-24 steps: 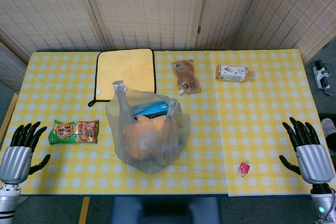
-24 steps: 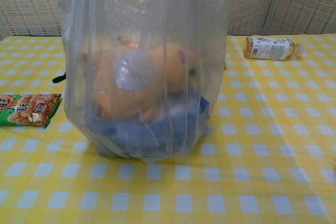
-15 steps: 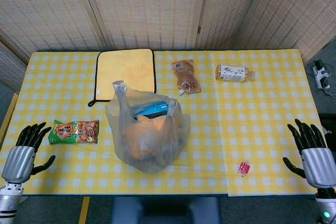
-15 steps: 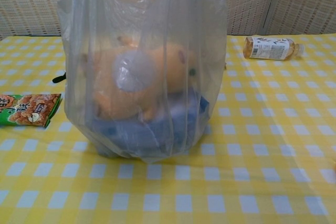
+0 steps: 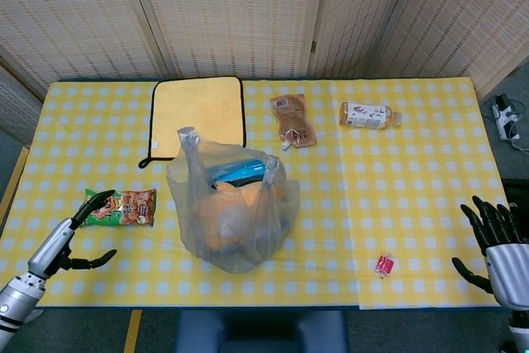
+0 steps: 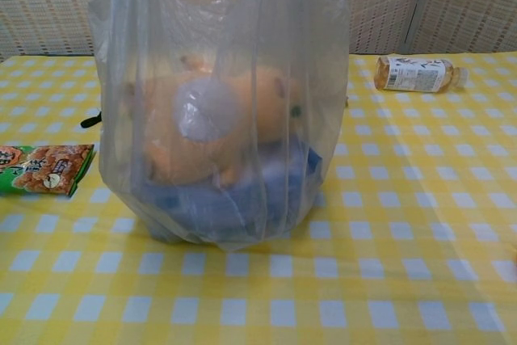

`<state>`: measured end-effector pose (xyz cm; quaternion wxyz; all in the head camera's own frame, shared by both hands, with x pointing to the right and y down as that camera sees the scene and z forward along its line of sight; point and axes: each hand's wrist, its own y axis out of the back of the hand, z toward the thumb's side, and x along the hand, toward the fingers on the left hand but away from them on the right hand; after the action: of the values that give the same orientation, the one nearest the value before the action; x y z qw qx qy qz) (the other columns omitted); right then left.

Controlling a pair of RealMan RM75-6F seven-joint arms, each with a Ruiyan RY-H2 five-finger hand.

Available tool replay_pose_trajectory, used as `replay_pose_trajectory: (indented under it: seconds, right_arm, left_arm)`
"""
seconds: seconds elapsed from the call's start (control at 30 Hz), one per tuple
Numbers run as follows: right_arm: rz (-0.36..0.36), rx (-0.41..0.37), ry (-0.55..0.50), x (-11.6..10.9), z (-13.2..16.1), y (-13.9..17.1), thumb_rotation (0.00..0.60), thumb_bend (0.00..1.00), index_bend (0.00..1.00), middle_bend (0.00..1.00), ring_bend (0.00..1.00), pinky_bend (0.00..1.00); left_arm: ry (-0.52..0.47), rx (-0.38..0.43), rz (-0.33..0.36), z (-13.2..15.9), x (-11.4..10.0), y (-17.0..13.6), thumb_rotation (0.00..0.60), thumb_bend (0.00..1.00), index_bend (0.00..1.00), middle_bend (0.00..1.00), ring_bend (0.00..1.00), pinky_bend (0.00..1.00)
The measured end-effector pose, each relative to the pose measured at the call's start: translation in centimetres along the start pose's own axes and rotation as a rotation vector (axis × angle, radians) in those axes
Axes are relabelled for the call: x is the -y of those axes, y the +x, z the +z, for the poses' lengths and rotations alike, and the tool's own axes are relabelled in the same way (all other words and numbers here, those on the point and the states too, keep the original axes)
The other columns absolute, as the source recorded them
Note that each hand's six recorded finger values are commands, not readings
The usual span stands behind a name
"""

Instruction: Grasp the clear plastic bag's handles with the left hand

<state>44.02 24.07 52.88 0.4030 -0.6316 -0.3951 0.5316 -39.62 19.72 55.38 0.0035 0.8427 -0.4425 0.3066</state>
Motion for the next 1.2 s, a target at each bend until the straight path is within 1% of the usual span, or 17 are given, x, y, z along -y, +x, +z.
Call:
replay_pose_trajectory:
  seconds: [0.07, 0.1, 0.2, 0.3, 0.4, 0.47, 0.6, 0.67, 0.73, 0.8, 0.93, 1.07, 1.2]
  right_arm:
    - [-0.012, 0.007, 0.018, 0.0, -0.1, -0.1, 0.600, 0.26, 0.00, 0.00, 0.00, 0.00]
    - [-0.018, 0.011, 0.027, 0.0, -0.1, -0.1, 0.600, 0.26, 0.00, 0.00, 0.00, 0.00]
    - [-0.021, 0.013, 0.043, 0.1, 0.1, -0.2, 0.600, 0.26, 0.00, 0.00, 0.00, 0.00]
    - [-0.009, -0.002, 0.026, 0.4, 0.4, -0.2, 0.600, 0.26, 0.00, 0.00, 0.00, 0.00]
    - [0.001, -0.015, 0.022, 0.5, 0.5, -0.4, 0.600, 0.26, 0.00, 0.00, 0.00, 0.00]
    - [0.000, -0.026, 0.018, 0.5, 0.7, -0.5, 0.600, 0.26, 0.00, 0.00, 0.00, 0.00]
    - [-0.006, -0.083, -0.022, 0.4, 1.4, -0.4, 0.600, 0.26, 0.00, 0.00, 0.00, 0.00]
    - [-0.016, -0.114, -0.031, 0.3, 1.6, -0.1, 0.600, 0.26, 0.00, 0.00, 0.00, 0.00]
    - [-0.017, -0.126, -0.028, 0.3, 1.6, 0.0, 0.600, 0.26, 0.00, 0.00, 0.00, 0.00]
    - [0.000, -0.136, -0.035, 0.6, 1.7, -0.1, 0.600, 0.26, 0.00, 0.00, 0.00, 0.00]
    - [0.065, -0.168, -0.065, 1.8, 2.0, -0.3, 0.600, 0.26, 0.00, 0.00, 0.00, 0.00]
    - [0.073, -0.181, -0.070, 1.9, 2.2, -0.4, 0.600, 0.26, 0.00, 0.00, 0.00, 0.00]
    - [0.091, -0.211, -0.084, 2.1, 2.6, -0.4, 0.600, 0.26, 0.00, 0.00, 0.00, 0.00]
  left_arm:
    - [-0.101, 0.017, -0.036, 0.9, -0.1, 0.3, 0.600, 0.27, 0.04, 0.06, 0.00, 0.10]
    - [-0.166, 0.028, -0.061, 1.6, -0.2, 0.5, 0.600, 0.27, 0.04, 0.06, 0.00, 0.10]
    - [-0.313, 0.055, -0.130, 3.3, -0.4, 1.1, 0.600, 0.26, 0.03, 0.05, 0.00, 0.09]
    - [-0.424, 0.081, -0.199, 5.1, -0.4, 2.2, 0.600, 0.25, 0.03, 0.05, 0.00, 0.08]
    - [-0.491, 0.109, -0.259, 6.7, -0.2, 3.7, 0.600, 0.25, 0.03, 0.05, 0.00, 0.06]
    - [-0.521, 0.117, -0.274, 7.2, -0.1, 4.6, 0.600, 0.25, 0.03, 0.05, 0.00, 0.05]
    - [-0.529, 0.115, -0.248, 7.4, -0.4, 6.3, 0.600, 0.25, 0.03, 0.05, 0.00, 0.05]
    - [-0.531, 0.116, -0.248, 7.6, -0.3, 7.1, 0.600, 0.25, 0.02, 0.05, 0.00, 0.05]
    - [-0.547, 0.112, -0.256, 7.8, -0.1, 7.9, 0.600, 0.25, 0.00, 0.03, 0.00, 0.06]
    - [-0.560, 0.107, -0.258, 7.8, 0.1, 8.6, 0.600, 0.25, 0.00, 0.02, 0.00, 0.06]
    - [-0.558, 0.118, -0.254, 7.6, 0.5, 9.7, 0.600, 0.25, 0.00, 0.02, 0.00, 0.06]
    - [-0.605, 0.130, -0.264, 7.5, 0.6, 10.7, 0.600, 0.25, 0.00, 0.01, 0.00, 0.07]
    - [-0.659, 0.146, -0.285, 7.6, 1.1, 11.5, 0.600, 0.25, 0.00, 0.01, 0.00, 0.07]
